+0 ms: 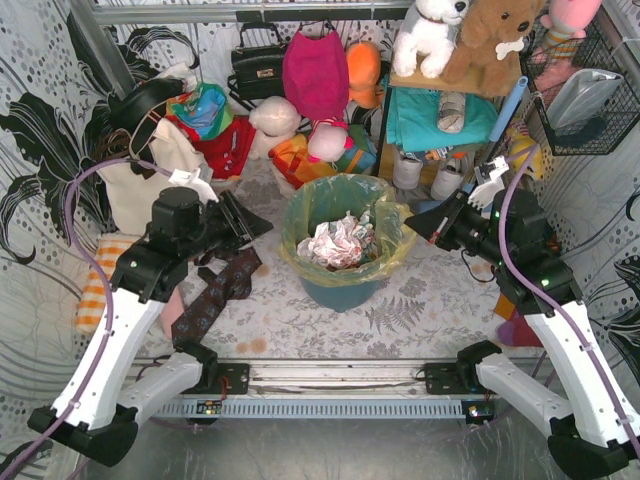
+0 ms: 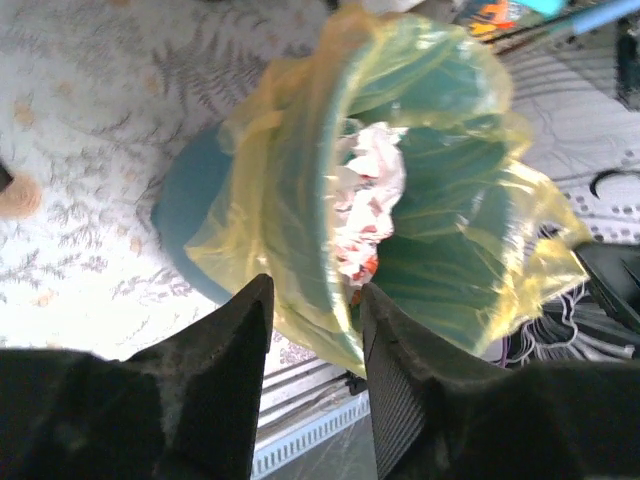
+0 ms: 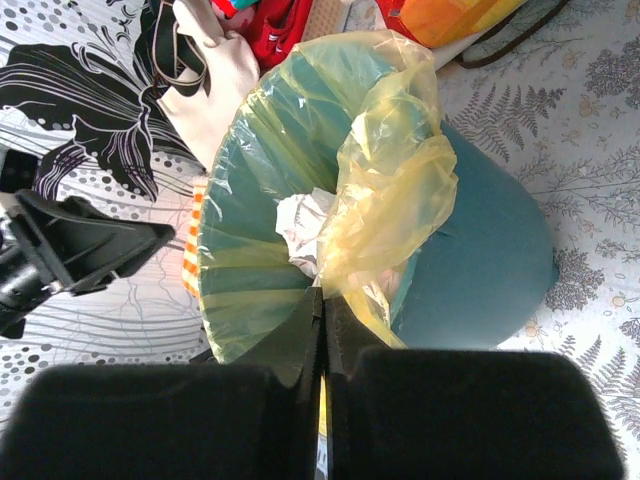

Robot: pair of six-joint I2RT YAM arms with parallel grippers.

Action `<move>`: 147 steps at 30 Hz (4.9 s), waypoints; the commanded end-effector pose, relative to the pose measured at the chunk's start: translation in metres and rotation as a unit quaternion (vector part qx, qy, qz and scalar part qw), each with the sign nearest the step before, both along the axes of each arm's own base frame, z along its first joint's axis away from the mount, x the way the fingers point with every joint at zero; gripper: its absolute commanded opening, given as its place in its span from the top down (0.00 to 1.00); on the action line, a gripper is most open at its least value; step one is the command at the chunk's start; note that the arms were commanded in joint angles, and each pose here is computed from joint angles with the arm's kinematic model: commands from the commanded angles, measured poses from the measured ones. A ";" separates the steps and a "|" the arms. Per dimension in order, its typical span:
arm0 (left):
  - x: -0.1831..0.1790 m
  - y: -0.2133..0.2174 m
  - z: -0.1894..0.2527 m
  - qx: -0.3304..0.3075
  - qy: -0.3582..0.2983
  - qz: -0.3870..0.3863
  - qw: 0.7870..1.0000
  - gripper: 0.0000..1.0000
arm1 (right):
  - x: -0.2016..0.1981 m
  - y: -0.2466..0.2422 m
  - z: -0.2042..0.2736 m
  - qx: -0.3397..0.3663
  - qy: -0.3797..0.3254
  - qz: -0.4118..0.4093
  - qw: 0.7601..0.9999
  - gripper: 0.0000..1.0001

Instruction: Tie the trash bag

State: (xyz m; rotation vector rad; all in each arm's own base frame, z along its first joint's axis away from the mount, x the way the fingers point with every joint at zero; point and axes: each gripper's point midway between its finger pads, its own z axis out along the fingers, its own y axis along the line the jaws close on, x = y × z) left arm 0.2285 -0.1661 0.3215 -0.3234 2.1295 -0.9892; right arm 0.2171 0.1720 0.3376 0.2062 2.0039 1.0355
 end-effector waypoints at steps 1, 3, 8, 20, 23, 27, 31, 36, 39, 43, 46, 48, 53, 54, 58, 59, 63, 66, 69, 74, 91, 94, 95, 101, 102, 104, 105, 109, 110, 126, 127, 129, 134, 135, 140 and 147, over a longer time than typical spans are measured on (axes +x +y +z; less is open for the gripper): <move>0.009 0.010 -0.047 0.044 0.052 0.034 0.997 0.45 | -0.003 0.000 0.000 -0.007 -0.001 0.008 1.000 1.00; 0.014 0.009 -0.058 0.043 0.065 0.040 0.996 0.40 | -0.003 -0.001 -0.002 -0.011 0.002 0.006 1.000 1.00; 0.025 0.006 -0.078 0.038 0.079 0.052 0.995 0.35 | -0.002 -0.004 -0.007 -0.015 0.008 -0.001 1.000 1.00; 0.028 -0.018 -0.101 0.000 0.089 0.002 0.996 0.25 | -0.002 -0.002 -0.075 -0.032 0.079 -0.002 0.996 1.00; 0.027 -0.015 -0.115 0.014 0.103 0.007 0.995 0.37 | -0.002 -0.002 -0.077 -0.032 0.081 -0.002 0.996 1.00; 0.022 -0.007 -0.137 0.049 0.136 0.012 0.989 0.37 | -0.001 -0.001 -0.074 -0.033 0.079 -0.002 0.996 1.00; 0.018 0.006 -0.147 0.087 0.152 0.027 0.984 0.47 | -0.001 -0.001 -0.073 -0.036 0.078 -0.001 0.996 1.00; 0.019 0.014 -0.127 0.101 0.131 0.041 0.985 0.58 | 0.000 -0.001 -0.072 -0.035 0.078 -0.002 0.996 1.00; 0.022 0.006 -0.096 0.062 0.086 0.033 0.994 0.57 | -0.001 -0.002 -0.071 -0.037 0.078 -0.003 0.996 1.00; 0.022 -0.003 -0.059 0.007 0.038 0.029 0.999 0.52 | -0.001 -0.003 -0.069 -0.038 0.077 -0.004 0.996 1.00; 0.023 -0.004 -0.056 0.005 0.041 0.029 0.999 0.48 | -0.001 -0.004 -0.068 -0.039 0.076 -0.006 0.996 1.00; 0.024 -0.007 -0.063 0.010 0.051 0.021 0.998 0.47 | -0.002 -0.004 -0.068 -0.040 0.076 -0.006 0.996 1.00; 0.028 -0.015 -0.091 0.013 0.085 0.006 0.996 0.47 | -0.004 -0.007 -0.065 -0.043 0.074 -0.010 0.996 1.00; 0.028 -0.017 -0.095 0.014 0.089 0.003 0.996 0.47 | -0.004 -0.008 -0.065 -0.043 0.073 -0.012 0.996 1.00; 0.028 -0.030 -0.098 -0.001 0.092 -0.015 0.996 0.40 | -0.005 -0.009 -0.064 -0.044 0.071 -0.014 0.996 1.00; 0.028 -0.032 -0.098 -0.004 0.091 -0.018 0.996 0.39 | -0.005 -0.009 -0.064 -0.044 0.072 -0.014 0.996 1.00; 0.027 -0.035 -0.109 0.014 0.102 -0.019 0.994 0.39 | -0.003 -0.007 -0.071 -0.046 0.080 -0.011 0.996 1.00; 0.027 -0.029 -0.126 0.042 0.120 -0.007 0.992 0.40 | -0.003 -0.006 -0.073 -0.041 0.082 -0.011 0.996 1.00; 0.027 -0.021 -0.140 0.068 0.132 0.007 0.989 0.44 | -0.003 -0.006 -0.072 -0.041 0.081 -0.011 0.996 1.00; 0.027 -0.024 -0.144 0.065 0.134 0.005 0.989 0.58 | -0.003 -0.006 -0.073 -0.042 0.082 -0.011 0.996 1.00; 0.013 -0.028 -0.016 -0.008 0.000 -0.022 1.000 1.00 | -0.004 0.003 -0.009 0.004 0.010 0.011 1.000 1.00; 0.007 -0.030 0.009 -0.023 -0.020 -0.037 0.999 1.00 | -0.005 0.009 0.006 0.021 -0.001 0.027 0.999 1.00; 0.006 -0.031 0.016 -0.025 -0.026 -0.042 0.998 1.00 | -0.005 0.012 0.010 0.024 -0.002 0.034 0.999 1.00; 0.001 -0.031 0.039 -0.037 -0.045 -0.048 0.997 1.00 | 0.001 0.021 0.029 0.048 -0.019 0.048 0.998 1.00; 0.001 -0.032 0.043 -0.041 -0.048 -0.049 0.997 1.00 | 0.002 0.022 0.033 0.050 -0.024 0.049 0.997 1.00; 0.000 -0.034 0.052 -0.050 -0.056 -0.056 0.996 1.00 | 0.004 0.024 0.041 0.056 -0.033 0.054 0.996 1.00; -0.001 -0.035 0.056 -0.053 -0.059 -0.058 0.995 1.00 | 0.004 0.025 0.046 0.060 -0.037 0.058 0.996 1.00; -0.004 -0.035 0.065 -0.055 -0.065 -0.063 0.994 1.00 | 0.006 0.031 0.054 0.077 -0.045 0.070 0.994 1.00; -0.005 -0.034 0.065 -0.053 -0.065 -0.062 0.995 1.00 | 0.005 0.033 0.055 0.080 -0.044 0.073 0.993 1.00; -0.003 -0.025 -0.020 0.022 0.033 -0.048 0.998 1.00 | -0.006 -0.006 -0.043 -0.060 0.069 0.008 0.996 0.70; -0.002 -0.024 -0.025 0.028 0.039 -0.048 0.998 1.00 | -0.007 -0.003 -0.043 -0.051 0.066 0.015 0.996 0.67; -0.002 -0.024 -0.036 0.036 0.051 -0.051 0.997 1.00 | -0.009 0.000 -0.043 -0.041 0.063 0.022 0.997 0.58; -0.001 -0.026 -0.045 0.038 0.059 -0.053 0.996 1.00 | -0.012 -0.005 -0.058 -0.060 0.082 0.019 0.995 0.57; 0.000 -0.027 -0.044 0.037 0.059 -0.055 0.996 1.00 | -0.012 -0.005 -0.062 -0.062 0.085 0.020 0.994 0.57; -0.001 -0.026 -0.044 0.041 0.060 -0.056 0.996 1.00 | -0.016 -0.010 -0.088 -0.090 0.127 0.016 0.988 0.71; -0.001 -0.025 -0.043 0.042 0.060 -0.053 0.996 1.00 | -0.019 -0.020 -0.082 -0.113 0.132 0.002 0.985 0.71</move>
